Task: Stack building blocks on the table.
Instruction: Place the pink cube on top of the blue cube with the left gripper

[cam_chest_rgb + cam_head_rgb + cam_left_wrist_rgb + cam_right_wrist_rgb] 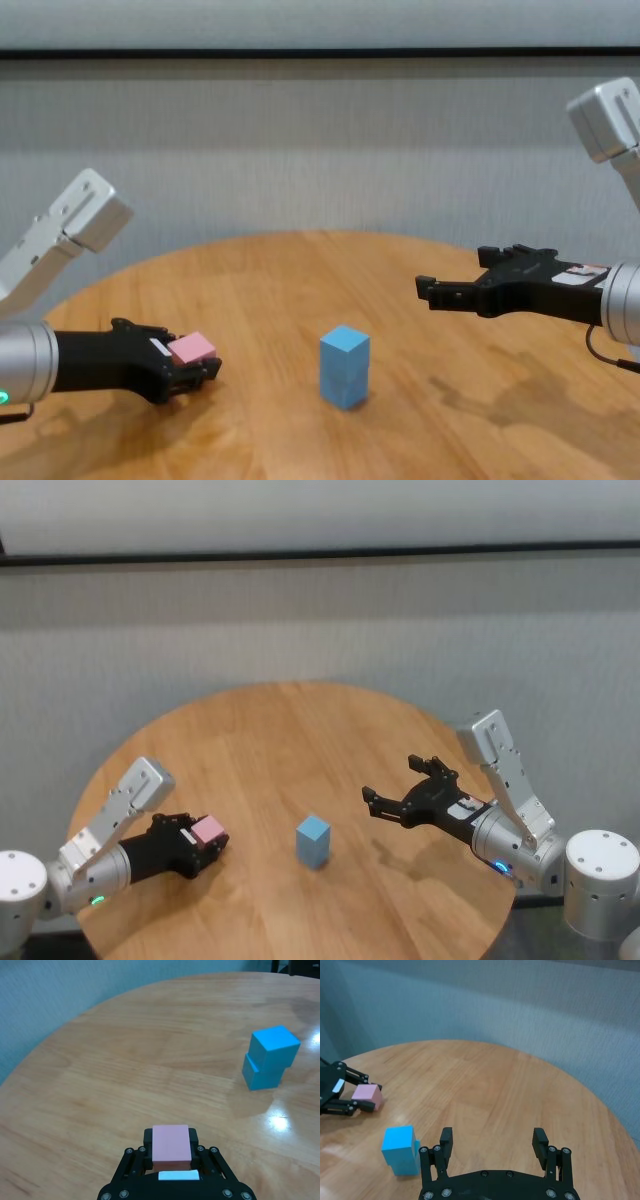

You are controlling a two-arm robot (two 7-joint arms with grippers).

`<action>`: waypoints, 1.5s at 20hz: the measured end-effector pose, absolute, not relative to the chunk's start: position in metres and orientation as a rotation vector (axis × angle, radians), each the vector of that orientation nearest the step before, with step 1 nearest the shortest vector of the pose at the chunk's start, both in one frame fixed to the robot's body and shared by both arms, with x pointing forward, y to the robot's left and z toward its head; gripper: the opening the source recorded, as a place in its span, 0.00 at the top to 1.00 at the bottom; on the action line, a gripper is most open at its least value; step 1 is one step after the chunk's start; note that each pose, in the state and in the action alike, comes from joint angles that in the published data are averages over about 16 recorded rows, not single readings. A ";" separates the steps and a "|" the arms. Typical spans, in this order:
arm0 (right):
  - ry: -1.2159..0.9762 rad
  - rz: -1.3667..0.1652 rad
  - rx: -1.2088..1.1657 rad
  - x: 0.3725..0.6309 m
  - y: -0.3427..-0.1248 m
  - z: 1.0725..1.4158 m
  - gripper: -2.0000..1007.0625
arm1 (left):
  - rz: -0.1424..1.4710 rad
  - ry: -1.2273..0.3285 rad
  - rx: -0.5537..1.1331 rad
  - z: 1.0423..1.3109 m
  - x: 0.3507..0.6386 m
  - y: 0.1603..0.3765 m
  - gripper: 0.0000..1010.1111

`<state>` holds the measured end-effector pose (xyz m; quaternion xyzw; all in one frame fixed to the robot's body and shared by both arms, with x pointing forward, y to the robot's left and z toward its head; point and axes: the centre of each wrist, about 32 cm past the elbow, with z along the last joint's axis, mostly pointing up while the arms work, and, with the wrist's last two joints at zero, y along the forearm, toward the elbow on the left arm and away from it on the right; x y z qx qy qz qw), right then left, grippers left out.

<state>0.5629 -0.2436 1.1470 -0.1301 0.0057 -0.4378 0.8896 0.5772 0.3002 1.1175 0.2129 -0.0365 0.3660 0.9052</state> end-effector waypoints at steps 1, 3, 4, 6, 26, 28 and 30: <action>0.012 -0.909 -0.270 0.563 -0.244 1.147 0.00 | 0.757 -0.080 0.439 1.120 0.576 0.300 0.61; 0.012 -0.909 -0.270 0.563 -0.244 1.147 0.00 | 0.757 -0.090 0.437 1.127 0.573 0.298 0.61; 0.012 -0.909 -0.270 0.563 -0.244 1.147 0.00 | 0.757 -0.097 0.437 1.131 0.571 0.297 0.61; 0.012 -0.909 -0.270 0.563 -0.244 1.147 0.00 | 0.757 -0.115 0.441 1.139 0.566 0.294 0.61; 0.012 -0.909 -0.270 0.563 -0.244 1.147 0.00 | 0.729 -0.251 0.511 1.189 0.527 0.234 0.61; 0.012 -0.909 -0.270 0.563 -0.244 1.147 0.00 | 0.728 -0.253 0.516 1.188 0.527 0.229 0.61; 0.012 -0.909 -0.270 0.563 -0.244 1.147 0.00 | 0.726 -0.253 0.519 1.189 0.528 0.224 0.61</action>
